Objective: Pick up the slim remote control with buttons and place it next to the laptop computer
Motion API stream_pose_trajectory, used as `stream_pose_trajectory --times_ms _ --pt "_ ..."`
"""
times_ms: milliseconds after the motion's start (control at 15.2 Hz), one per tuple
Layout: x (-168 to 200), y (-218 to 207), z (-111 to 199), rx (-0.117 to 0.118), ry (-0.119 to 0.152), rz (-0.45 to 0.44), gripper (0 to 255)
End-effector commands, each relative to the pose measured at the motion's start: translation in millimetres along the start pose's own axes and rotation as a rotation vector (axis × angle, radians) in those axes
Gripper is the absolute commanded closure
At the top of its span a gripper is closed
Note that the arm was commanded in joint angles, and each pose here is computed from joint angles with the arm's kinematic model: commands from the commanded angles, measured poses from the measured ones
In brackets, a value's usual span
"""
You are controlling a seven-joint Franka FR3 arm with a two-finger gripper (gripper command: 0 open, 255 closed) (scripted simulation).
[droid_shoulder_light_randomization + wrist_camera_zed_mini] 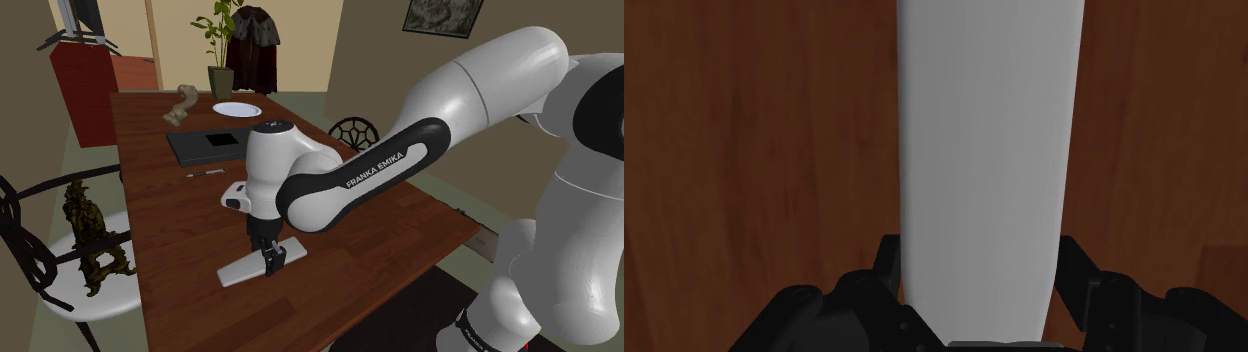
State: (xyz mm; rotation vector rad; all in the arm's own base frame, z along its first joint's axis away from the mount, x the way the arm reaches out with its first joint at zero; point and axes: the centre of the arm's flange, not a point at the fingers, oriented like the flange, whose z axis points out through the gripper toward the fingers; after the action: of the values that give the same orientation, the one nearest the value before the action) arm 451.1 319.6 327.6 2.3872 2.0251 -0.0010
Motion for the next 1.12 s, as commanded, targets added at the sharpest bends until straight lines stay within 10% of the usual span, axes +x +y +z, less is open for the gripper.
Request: stream_pose_trajectory --times_ms 0,1056 --pt "0.0 0.0 0.1 0.0 0.0 0.0 255" --pt "-0.4 0.4 -47.3 0.0 0.0 0.0 255"
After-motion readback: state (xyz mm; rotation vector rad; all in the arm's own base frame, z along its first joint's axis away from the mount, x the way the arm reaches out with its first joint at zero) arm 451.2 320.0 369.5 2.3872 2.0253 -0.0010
